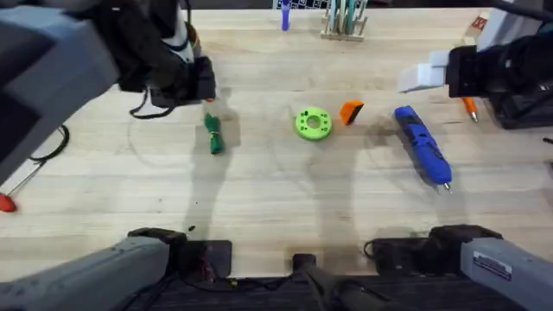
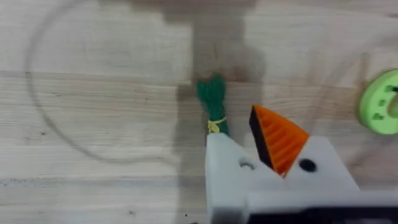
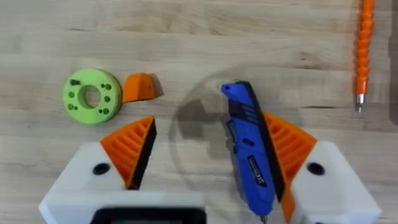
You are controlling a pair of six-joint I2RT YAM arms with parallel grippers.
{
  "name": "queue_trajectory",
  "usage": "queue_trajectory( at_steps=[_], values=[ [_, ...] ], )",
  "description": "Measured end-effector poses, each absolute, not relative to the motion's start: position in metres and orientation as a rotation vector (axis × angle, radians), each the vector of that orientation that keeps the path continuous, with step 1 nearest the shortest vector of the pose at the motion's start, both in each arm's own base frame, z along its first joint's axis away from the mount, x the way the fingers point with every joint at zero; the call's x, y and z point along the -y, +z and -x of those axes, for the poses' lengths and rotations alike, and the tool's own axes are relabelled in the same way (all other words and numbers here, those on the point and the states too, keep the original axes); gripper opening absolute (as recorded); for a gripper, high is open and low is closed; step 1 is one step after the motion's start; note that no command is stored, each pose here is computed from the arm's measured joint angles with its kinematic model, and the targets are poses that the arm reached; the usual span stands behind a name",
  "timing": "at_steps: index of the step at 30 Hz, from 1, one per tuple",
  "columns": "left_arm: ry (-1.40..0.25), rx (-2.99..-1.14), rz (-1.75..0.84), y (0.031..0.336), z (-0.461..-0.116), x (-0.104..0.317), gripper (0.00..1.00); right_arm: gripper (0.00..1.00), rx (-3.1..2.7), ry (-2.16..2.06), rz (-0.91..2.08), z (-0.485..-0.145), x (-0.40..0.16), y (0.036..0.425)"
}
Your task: Pick up the gripper from the table and insert it into the empty holder that is missing its gripper. Then pick up a screw, insert it into the mounting hole, and use the screwdriver to tighten it. Finally, clean up the table by picking up the vegetable and placing it into the bucket.
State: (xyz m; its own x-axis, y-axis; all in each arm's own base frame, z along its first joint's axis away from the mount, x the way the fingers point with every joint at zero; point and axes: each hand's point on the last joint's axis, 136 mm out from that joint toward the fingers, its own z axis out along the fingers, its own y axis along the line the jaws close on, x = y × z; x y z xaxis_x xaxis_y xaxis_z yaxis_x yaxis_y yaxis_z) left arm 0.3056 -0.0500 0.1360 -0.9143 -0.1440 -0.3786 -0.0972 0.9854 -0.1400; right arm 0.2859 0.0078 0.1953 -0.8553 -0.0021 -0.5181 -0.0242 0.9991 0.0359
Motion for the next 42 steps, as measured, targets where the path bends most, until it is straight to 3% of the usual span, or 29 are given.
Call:
queue_trajectory(
  at_steps=[8, 14, 15, 37, 42],
  values=[
    [-0.189, -2.627, 0.164, 0.170, -0.296, 0.048, 0.003, 0.992, -2.597, 0.055, 0.019, -0.286, -0.008, 0.195],
    [-0.176, -2.605, 0.158, 0.176, -0.295, 0.046, 0.891, 0.991, -2.597, 0.055, 0.018, -0.286, -0.008, 0.195],
    [-0.177, -2.605, 0.161, 0.176, -0.295, 0.046, 0.963, 0.991, -2.597, 0.055, 0.019, -0.286, -0.008, 0.195],
    [-0.133, -2.653, 0.164, 0.170, -0.285, 0.041, 0.986, 0.991, -2.618, 0.056, 0.018, -0.281, -0.008, 0.193],
    [-0.144, -2.586, 0.158, 0.178, -0.299, 0.042, 0.986, 0.991, -2.618, 0.056, 0.018, -0.281, -0.008, 0.193]
  ],
)
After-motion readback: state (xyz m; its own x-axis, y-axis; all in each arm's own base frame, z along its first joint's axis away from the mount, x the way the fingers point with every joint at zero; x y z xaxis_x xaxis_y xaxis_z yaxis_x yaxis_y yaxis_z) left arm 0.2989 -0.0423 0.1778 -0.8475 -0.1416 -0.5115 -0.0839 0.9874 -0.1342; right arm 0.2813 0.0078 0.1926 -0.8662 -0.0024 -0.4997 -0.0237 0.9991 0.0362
